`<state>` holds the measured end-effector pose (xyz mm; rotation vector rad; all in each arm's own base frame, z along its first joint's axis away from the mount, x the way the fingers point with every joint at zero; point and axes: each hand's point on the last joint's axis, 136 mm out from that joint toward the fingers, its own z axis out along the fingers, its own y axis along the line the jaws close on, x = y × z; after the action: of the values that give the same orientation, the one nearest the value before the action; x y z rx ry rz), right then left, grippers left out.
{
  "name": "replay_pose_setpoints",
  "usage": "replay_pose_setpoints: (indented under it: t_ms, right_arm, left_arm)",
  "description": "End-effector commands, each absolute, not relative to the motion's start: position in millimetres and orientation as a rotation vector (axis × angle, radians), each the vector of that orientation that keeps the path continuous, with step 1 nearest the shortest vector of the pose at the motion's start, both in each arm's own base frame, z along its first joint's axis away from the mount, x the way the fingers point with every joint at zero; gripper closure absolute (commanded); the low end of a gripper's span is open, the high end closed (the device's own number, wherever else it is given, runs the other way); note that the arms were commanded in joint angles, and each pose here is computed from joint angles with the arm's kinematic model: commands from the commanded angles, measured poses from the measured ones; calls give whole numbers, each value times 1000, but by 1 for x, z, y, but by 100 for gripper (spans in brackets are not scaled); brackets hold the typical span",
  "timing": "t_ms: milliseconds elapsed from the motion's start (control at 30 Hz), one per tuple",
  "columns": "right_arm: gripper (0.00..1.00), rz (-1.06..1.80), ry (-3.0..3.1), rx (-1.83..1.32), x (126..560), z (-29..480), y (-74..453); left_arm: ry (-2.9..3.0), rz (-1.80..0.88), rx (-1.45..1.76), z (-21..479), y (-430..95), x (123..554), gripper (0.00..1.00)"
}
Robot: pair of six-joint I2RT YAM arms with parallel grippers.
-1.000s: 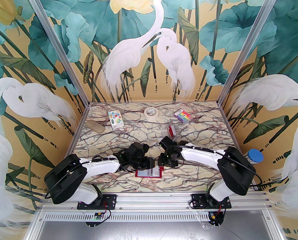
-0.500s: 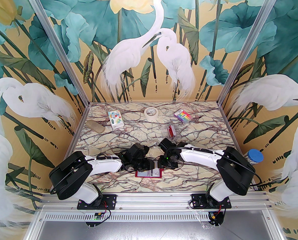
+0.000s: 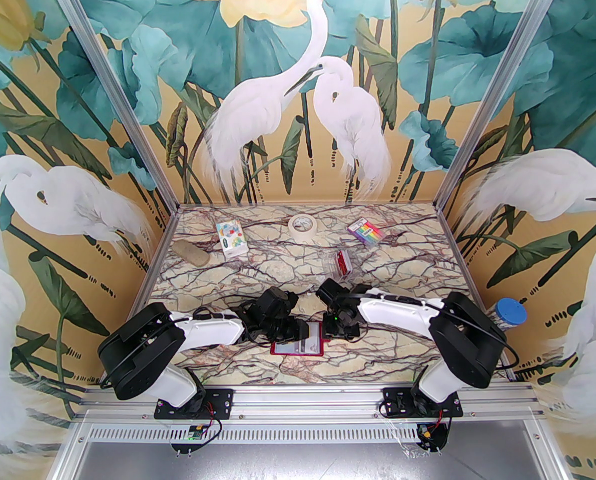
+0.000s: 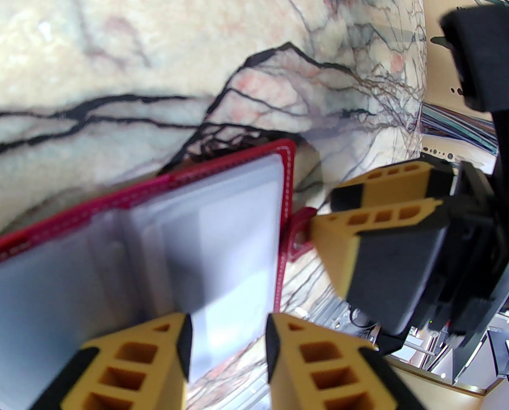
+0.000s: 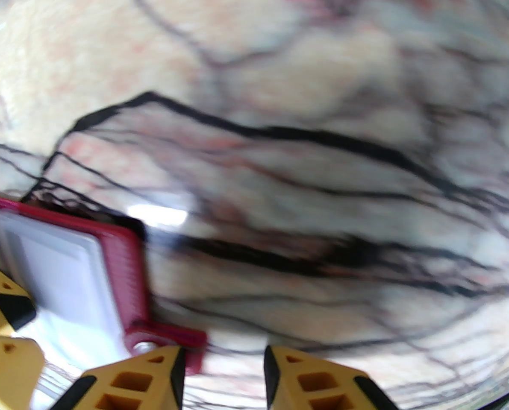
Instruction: Put the credit cards into the card holder
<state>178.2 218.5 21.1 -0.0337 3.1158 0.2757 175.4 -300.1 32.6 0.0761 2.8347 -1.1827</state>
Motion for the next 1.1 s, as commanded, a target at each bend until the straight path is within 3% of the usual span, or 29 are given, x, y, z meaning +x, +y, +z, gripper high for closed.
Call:
replay_pose_setpoints:
  t_ms: [0,300,667,1067]
  right_arm:
    - [63,238,3052,-27,185,39,209]
    - [56,392,2842,-58,215,92,222]
    - [52,357,2579,-23,262,167,191]
    - [47,170,2670,-62,302,157,165]
  left_arm:
    - [2846,-1117,85,28,-291,172,65]
    - [2770,-1160,161,60,-303,182,63]
    - [2674,-1109,165,94,-287,185,60]
    - [2678,-1037,-47,86,-233,186,59]
